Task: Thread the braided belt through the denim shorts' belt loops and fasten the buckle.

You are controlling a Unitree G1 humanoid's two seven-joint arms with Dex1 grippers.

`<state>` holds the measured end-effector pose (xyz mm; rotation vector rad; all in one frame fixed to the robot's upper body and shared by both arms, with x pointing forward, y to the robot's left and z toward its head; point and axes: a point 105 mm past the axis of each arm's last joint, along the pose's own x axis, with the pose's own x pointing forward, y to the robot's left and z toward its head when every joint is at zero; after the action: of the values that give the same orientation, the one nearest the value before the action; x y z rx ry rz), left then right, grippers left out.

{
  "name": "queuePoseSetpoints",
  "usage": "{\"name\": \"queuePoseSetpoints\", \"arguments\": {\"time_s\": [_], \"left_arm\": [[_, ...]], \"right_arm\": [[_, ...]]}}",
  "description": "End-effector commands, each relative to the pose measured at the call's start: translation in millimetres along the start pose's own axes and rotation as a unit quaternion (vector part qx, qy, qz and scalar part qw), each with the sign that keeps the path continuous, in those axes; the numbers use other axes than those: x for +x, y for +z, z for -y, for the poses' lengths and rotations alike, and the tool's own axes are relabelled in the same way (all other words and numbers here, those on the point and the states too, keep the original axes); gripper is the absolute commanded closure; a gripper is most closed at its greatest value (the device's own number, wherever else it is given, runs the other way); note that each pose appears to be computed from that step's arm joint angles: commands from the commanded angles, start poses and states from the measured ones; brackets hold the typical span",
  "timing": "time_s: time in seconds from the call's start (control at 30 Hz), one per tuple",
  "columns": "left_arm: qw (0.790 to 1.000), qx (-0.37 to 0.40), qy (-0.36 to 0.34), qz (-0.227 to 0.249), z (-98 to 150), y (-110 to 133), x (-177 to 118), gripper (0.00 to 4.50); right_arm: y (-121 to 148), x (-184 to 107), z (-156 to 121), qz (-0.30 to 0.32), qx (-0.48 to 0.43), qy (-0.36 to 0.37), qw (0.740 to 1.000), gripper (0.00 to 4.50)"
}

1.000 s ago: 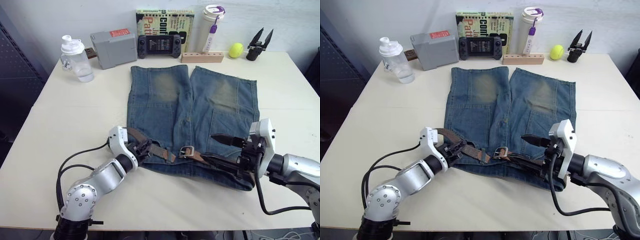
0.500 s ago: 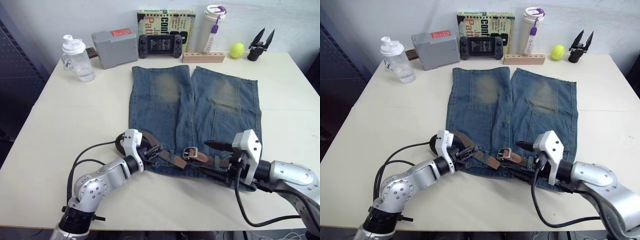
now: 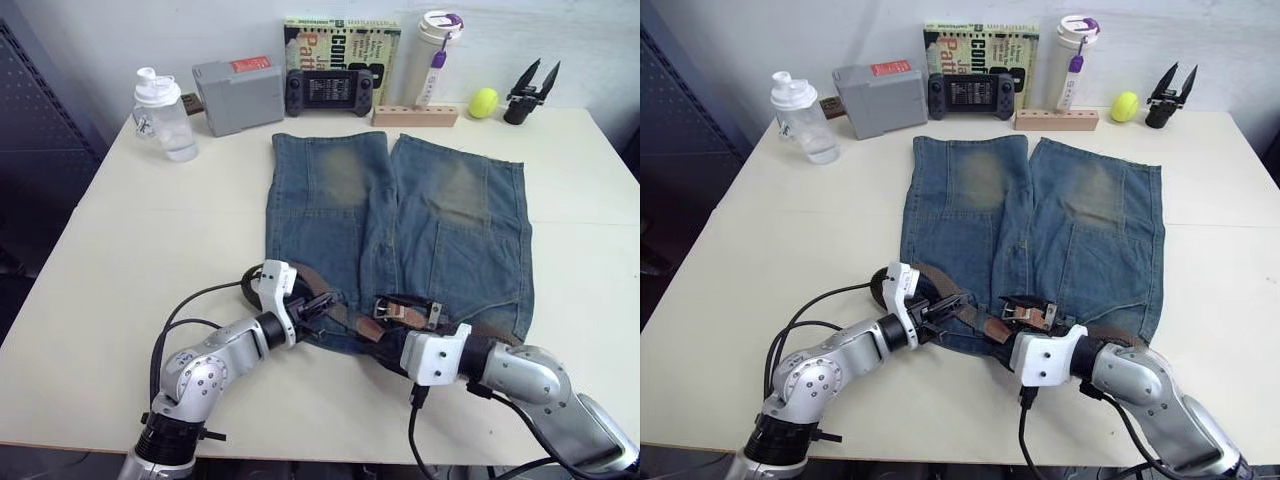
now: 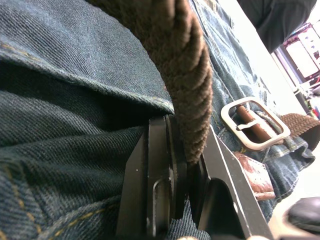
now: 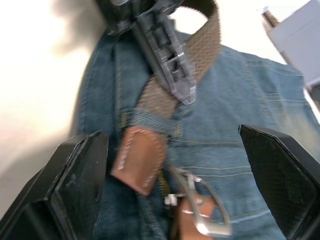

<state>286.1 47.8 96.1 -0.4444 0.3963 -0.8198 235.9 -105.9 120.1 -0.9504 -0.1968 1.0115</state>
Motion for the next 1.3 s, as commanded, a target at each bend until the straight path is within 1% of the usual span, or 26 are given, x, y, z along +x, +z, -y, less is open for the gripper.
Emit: {"name": "queuePoseSetpoints", "arguments": {"time_s": [0.03,0.17,0.27,0.43,0.57,0.8,0.93,1.07,1.3], "left_arm": [[1.000,-0.003,-0.020,-0.012,9,-6,1,4.50],[1.000,-0.004,-0.020,-0.013,9,-6,1,4.50],[1.000,-0.006,-0.020,-0.013,10,-7,1,4.50],[1.000,-0.010,-0.021,-0.014,11,-8,1,4.50],[1.000,-0.011,-0.021,-0.014,10,-8,1,4.50],[1.000,-0.012,-0.021,-0.016,11,-9,0,4.50],[1.000,-0.012,-0.020,-0.017,10,-9,0,4.50],[1.000,-0.014,-0.021,-0.018,10,-9,0,4.50],[0.999,-0.017,-0.020,-0.018,10,-10,0,4.50]], "right_arm": [[-1,3,4,0.001,-0.036,-0.017,0.999,0.05],[-3,5,11,0.002,-0.046,-0.034,0.998,0.05],[1,5,17,0.009,-0.042,-0.045,0.998,0.05],[6,3,24,0.014,-0.045,-0.051,0.998,0.05],[4,3,29,0.009,-0.060,-0.056,0.997,0.05],[7,7,29,0.017,-0.062,-0.053,0.996,0.05],[10,3,31,0.020,-0.062,-0.047,0.997,0.05],[12,0,39,0.018,-0.065,-0.044,0.997,0.05],[11,-3,39,0.013,-0.061,-0.032,0.998,0.05]]}}
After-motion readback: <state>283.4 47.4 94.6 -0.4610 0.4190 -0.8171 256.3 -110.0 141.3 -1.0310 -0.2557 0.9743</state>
